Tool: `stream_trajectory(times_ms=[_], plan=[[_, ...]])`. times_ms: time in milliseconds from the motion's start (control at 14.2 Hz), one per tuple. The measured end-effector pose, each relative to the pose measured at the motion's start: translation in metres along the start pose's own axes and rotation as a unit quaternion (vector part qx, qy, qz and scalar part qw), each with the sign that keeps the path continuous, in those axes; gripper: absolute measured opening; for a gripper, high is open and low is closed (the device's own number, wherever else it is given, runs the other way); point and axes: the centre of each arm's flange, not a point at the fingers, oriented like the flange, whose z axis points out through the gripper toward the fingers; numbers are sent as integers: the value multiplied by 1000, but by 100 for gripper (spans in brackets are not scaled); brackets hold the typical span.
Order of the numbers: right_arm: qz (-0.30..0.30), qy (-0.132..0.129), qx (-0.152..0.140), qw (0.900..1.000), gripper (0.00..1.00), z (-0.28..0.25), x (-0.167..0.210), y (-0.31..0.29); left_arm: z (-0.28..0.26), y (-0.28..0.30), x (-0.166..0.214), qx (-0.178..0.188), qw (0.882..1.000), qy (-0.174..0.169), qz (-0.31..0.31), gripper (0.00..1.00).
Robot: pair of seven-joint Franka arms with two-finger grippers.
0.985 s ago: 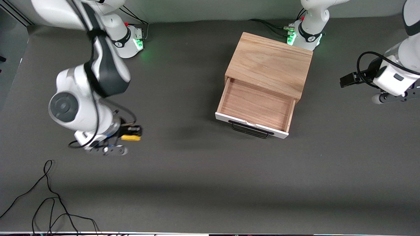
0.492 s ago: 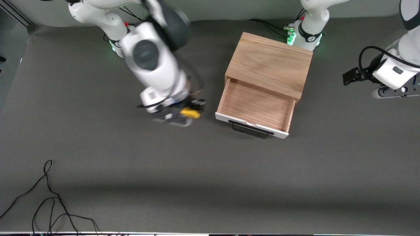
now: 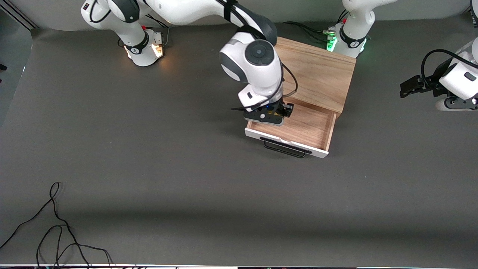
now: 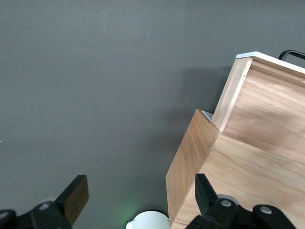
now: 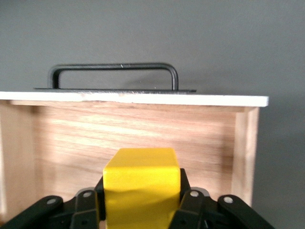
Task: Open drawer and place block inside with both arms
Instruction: 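Carry the yellow cube with the right gripper over the open drawer, then lower the cube into the drawer and open the right gripper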
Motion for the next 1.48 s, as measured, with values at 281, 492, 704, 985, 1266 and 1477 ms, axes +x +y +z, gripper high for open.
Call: stream_trajectory(times_ms=[281, 492, 704, 985, 1266, 1477], plan=[[15, -5, -20, 1000, 55, 35, -11, 0, -6, 7, -1, -10, 1000, 8, 14, 100], [24, -7, -27, 999, 55, 47, -16, -1, -6, 7, 1, -11, 1000, 12, 14, 100], [34, -6, -25, 999, 55, 58, -24, -3, -1, 14, 5, -10, 1000, 8, 20, 100], [37, -5, -25, 999, 78, 60, -28, -4, 0, 17, 7, -9, 1000, 4, 23, 100], [46, -4, -18, 999, 100, 53, -32, -9, -18, 11, 2, -10, 1000, 9, 17, 100], [49, 2, -11, 999, 100, 21, -26, -12, -23, 11, 2, -11, 1000, 16, 18, 100]])
